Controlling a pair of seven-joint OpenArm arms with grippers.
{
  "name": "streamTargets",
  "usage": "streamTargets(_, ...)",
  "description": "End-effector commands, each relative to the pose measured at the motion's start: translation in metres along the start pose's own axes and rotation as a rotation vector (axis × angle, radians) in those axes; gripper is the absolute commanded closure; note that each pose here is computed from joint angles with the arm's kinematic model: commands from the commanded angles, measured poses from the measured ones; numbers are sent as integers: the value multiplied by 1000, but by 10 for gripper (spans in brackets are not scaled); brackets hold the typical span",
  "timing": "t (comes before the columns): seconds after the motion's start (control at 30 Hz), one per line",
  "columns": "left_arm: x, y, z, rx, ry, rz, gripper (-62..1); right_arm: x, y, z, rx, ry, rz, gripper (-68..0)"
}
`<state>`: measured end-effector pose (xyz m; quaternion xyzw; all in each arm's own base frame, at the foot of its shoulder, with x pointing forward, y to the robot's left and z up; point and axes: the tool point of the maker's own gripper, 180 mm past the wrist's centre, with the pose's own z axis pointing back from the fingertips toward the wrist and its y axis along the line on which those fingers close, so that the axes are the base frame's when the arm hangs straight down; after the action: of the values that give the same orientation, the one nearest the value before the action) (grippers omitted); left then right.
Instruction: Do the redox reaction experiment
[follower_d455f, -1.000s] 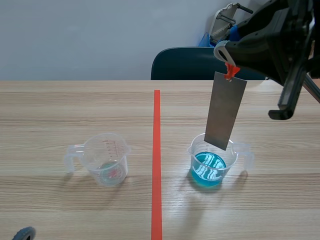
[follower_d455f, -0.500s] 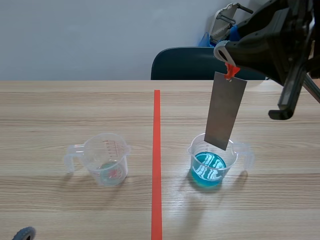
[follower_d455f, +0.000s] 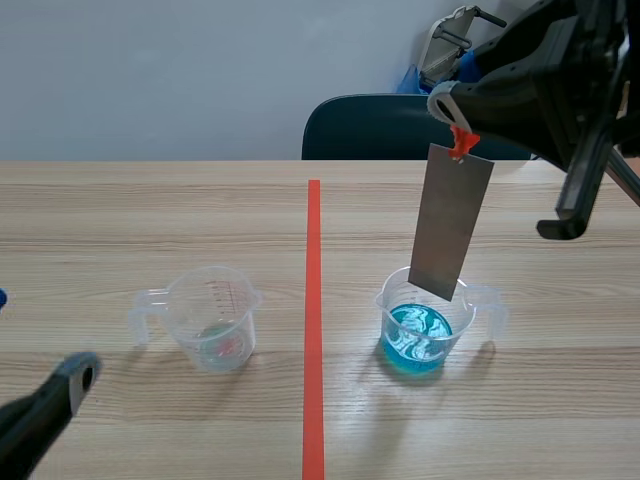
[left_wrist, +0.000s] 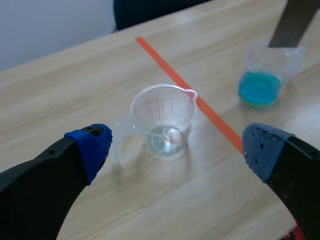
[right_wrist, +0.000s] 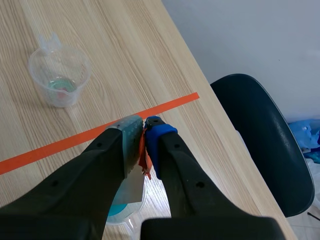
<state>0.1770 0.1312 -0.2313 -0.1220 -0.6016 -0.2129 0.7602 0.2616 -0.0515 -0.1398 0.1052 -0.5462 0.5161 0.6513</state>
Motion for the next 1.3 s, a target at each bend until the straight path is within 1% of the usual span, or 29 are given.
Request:
streamTargets(0.0,13,6,-8,17,-42,-2,-488,8,-2,1,-8,-23,17,-6)
streamTargets(0.1,23,12,-23,11,-62,-26,-425,8,-2,1,-8,-23,17,-6)
streamTargets(0.23,39,15,-43,6,-106,-29,-366,8,-2,1,-9,-21,19,-6)
streamTargets(0.3,47,13,-52,-8,-131,-21,-307,8,-2,1,-9,-21,19,-6)
streamTargets(0.37,53,10,-60,-15,-164,-6,-235,8,-2,1,-9,-21,19,-6)
streamTargets(0.43,53,4,-68,-38,-176,6,-157,7,-3,1,-11,-20,21,-6)
streamTargets(0.47,51,0,-72,-52,-176,10,-135,7,-3,1,-11,-19,22,-6)
streamTargets(0.6,30,-15,-93,-107,-146,7,-127,7,-3,1,-11,-19,22,-6)
streamTargets(0.7,19,-25,-110,-143,-137,22,-86,7,-3,1,-11,-19,22,-6)
streamTargets(0.77,16,-32,-122,-161,-142,33,-68,7,-3,1,-11,-19,22,-6)
streamTargets(0.9,12,-47,-143,-204,-145,47,-55,8,-3,1,-12,-20,23,-6)
streamTargets(1.0,5,-60,-159,-244,-132,47,-54,8,-3,1,-13,-20,24,-6)
streamTargets(1.13,-3,-73,-178,-267,-123,44,-38,8,-3,1,-13,-20,24,-6)
streamTargets(1.27,-6,-88,-191,-304,-131,41,-37,8,-3,1,-13,-20,24,-6)
